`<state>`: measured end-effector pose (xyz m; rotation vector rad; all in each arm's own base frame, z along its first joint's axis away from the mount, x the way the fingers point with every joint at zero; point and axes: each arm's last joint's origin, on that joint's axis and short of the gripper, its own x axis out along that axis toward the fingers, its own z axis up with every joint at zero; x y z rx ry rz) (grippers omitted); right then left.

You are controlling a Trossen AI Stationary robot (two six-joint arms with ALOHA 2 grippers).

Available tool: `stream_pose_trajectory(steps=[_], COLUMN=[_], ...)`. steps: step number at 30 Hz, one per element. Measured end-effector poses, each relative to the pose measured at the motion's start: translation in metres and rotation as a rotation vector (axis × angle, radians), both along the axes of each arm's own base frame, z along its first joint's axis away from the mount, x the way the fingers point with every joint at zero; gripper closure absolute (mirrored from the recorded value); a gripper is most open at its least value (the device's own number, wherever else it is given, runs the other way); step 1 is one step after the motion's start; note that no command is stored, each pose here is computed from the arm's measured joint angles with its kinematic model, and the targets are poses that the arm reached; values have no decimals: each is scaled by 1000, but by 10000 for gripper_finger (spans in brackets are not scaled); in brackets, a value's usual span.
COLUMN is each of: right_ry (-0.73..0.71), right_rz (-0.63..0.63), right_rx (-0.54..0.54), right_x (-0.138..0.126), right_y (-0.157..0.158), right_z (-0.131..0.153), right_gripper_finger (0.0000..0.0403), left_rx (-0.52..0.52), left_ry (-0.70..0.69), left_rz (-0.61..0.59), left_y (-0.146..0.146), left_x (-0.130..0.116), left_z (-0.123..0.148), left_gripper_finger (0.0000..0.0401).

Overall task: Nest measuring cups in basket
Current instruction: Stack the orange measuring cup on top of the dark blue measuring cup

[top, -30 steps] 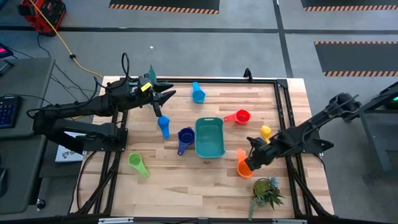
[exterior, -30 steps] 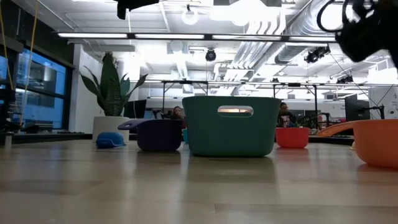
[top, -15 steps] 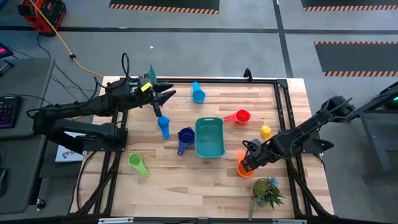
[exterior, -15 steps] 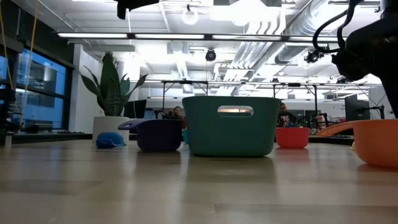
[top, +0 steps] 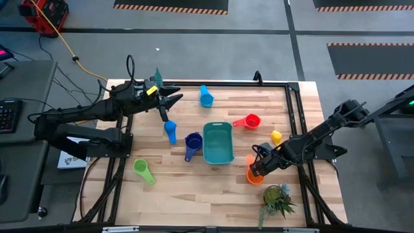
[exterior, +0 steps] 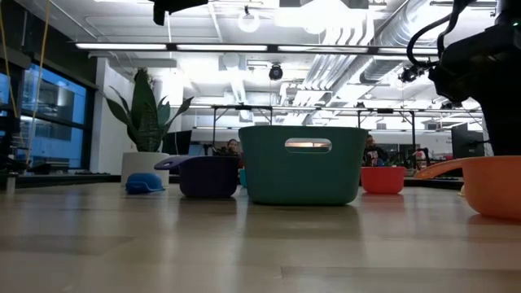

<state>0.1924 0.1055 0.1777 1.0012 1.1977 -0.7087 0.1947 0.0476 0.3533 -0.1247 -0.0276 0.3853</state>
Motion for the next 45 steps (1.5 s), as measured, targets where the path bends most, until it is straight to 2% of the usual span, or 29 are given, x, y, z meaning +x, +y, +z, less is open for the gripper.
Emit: stream_pose_trajectory(steps=[7,12,16,20,24,25,27,31,35,39,42,45], right_ry=[30,75,71,59,39,26,2,-84,-234,-382,-386,-344], right_rz=[53,89,80,73,68,71,77,150,282,485,645,825], right_rx=[8,9,10,-9,-34,-43,-45,-56,-102,-250,-401,-531], right_x=[0,6,8,9,9,9,10,9,15,36,63,95], right_y=[1,5,7,6,5,5,3,-6,-24,-49,-71,-92], right_z=[-4,-16,-20,-20,-19,-18,-14,10,58,114,141,155], right_gripper_finger=[231,231,240,290,381,391,387,398,399,400,401,401], left_rx=[30,31,32,32,32,32,32,36,47,64,74,53], left_ry=[13,13,13,13,13,13,13,-8,-57,-140,-195,-255], left_rz=[0,0,0,0,0,0,0,1,2,3,-9,-44], left_y=[0,0,0,0,0,0,0,-1,-1,-2,-3,-5], left_x=[0,0,0,0,0,0,0,-3,-6,-11,-14,-18], left_z=[0,0,0,0,0,0,0,3,9,18,24,30], left_gripper_finger=[259,259,259,259,259,259,259,259,259,259,259,259])
